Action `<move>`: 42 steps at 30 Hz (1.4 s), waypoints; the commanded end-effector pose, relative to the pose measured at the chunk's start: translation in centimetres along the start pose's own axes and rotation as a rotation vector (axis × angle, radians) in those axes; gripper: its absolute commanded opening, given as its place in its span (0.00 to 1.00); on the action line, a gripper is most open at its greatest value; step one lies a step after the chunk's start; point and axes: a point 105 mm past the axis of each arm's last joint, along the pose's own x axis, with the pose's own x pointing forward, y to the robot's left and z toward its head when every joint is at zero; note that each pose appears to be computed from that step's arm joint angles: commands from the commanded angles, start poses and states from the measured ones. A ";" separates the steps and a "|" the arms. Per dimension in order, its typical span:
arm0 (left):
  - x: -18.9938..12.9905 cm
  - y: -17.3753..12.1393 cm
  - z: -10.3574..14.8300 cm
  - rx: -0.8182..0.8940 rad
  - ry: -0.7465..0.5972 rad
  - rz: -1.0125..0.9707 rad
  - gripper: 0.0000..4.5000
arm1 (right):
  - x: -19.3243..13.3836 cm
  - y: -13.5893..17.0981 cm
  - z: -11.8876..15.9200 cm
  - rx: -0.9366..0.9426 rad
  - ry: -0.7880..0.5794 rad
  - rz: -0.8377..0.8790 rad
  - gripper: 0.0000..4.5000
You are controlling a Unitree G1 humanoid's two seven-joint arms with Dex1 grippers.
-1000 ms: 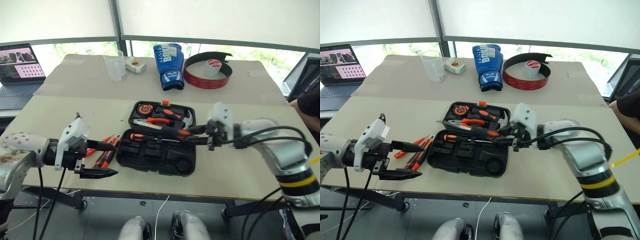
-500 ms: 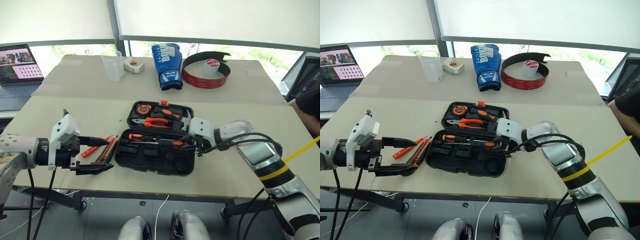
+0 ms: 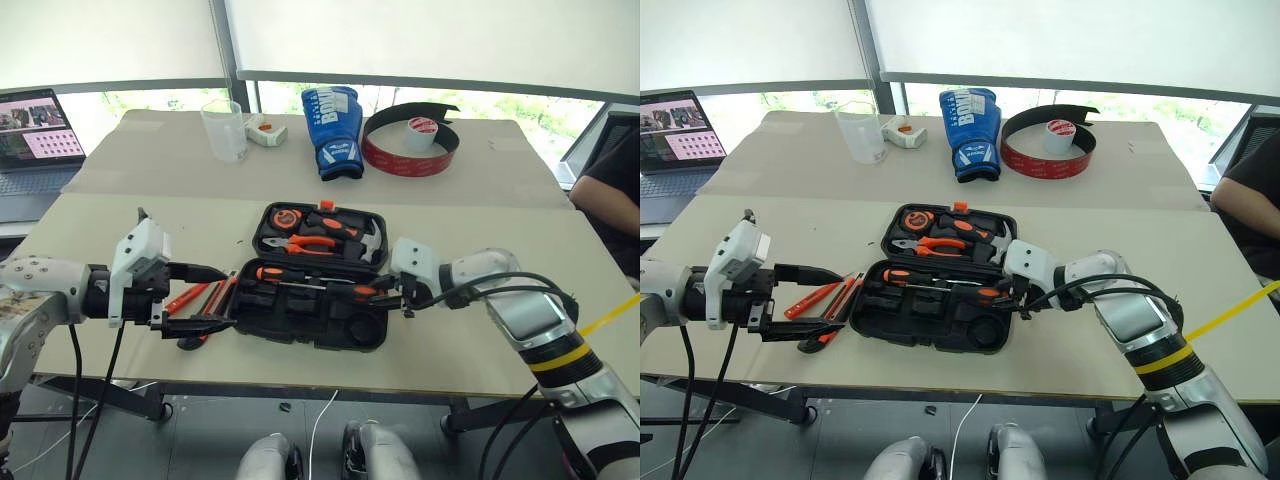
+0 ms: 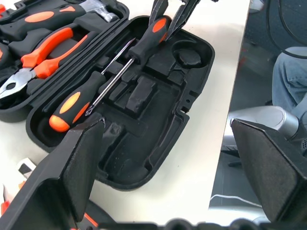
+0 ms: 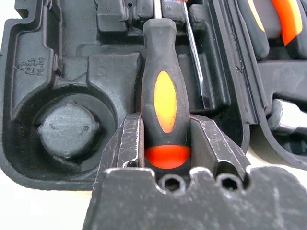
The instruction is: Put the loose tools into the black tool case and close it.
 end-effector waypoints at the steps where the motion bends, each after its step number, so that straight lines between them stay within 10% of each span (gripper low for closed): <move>1: -0.2 0.3 0.9 0.054 -0.005 0.009 1.00 | -0.4 -0.2 2.7 -0.038 -0.070 -0.024 0.73; 5: -0.3 0.4 0.7 0.054 -0.002 0.006 1.00 | 0.3 -0.1 4.1 -0.014 -0.121 -0.021 0.73; 16: -0.3 0.4 0.2 0.053 -0.002 0.015 1.00 | 3.5 0.1 3.9 0.017 -0.113 -0.019 0.01; 29: 0.0 -0.1 -0.1 0.050 -0.005 0.017 1.00 | 5.5 1.0 0.7 -0.008 0.015 -0.005 0.01; 37: -2.6 1.6 -2.9 -0.068 0.016 0.203 1.00 | 0.2 0.3 8.8 0.035 -0.364 0.009 0.01; 42: -6.9 1.6 -6.6 -0.201 0.039 0.425 1.00 | -4.5 2.4 10.4 0.051 -0.462 0.124 0.32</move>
